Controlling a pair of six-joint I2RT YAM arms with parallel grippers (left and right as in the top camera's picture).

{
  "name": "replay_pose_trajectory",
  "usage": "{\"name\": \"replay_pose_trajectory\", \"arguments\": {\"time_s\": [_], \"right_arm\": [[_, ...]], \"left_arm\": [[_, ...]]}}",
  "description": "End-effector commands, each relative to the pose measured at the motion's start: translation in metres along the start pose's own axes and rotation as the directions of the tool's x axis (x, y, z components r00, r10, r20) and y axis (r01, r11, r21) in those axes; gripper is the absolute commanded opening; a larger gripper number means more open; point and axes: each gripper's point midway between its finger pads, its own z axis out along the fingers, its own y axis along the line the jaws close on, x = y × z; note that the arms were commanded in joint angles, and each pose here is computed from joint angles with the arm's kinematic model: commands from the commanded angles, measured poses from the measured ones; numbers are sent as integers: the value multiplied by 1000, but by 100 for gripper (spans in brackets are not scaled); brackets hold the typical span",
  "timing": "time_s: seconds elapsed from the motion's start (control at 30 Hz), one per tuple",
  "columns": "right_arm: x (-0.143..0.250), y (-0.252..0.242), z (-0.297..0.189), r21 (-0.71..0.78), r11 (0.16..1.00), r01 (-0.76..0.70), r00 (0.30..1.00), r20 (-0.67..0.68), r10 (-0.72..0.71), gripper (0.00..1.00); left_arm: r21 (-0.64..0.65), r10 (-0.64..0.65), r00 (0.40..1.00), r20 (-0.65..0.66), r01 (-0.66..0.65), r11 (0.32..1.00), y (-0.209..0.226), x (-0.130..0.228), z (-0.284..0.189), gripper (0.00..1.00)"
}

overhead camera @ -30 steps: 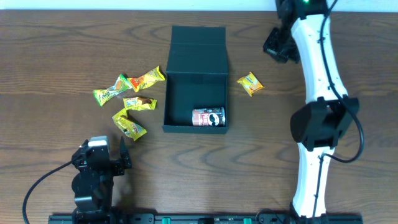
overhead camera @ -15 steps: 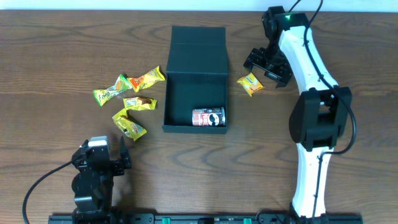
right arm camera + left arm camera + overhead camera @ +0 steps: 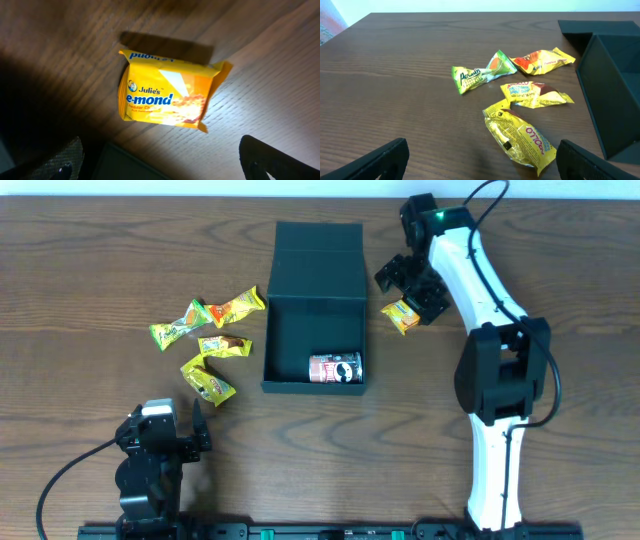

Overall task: Pack container
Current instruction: 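Move the right gripper to the yellow Le-mond packet right of box, then grasp the yellow Le-mond packet with the right gripper and lift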

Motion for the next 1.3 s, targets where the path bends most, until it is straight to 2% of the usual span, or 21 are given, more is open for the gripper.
{"name": "replay_pose_trajectory", "arguments": {"time_s": [0.0,0.37,1.0,1.27], "right_arm": [[5,-2,4,8,997,-74,997,-3,74,99],[0,-3,23,-3,997,-77,997,14,77,99],[-16,9,32,-36,999,8,997,80,-5,99],[-13,7,43,-19,1000,6,998,56,-5,98]], "left_arm": [[-6,-17,1000,-18,16,1000,1,9,3,95],[-6,-17,1000,-18,16,1000,1,9,3,95],[-6,-17,1000,-18,16,1000,1,9,3,95],[-6,-17,1000,-18,16,1000,1,9,3,95]]}}
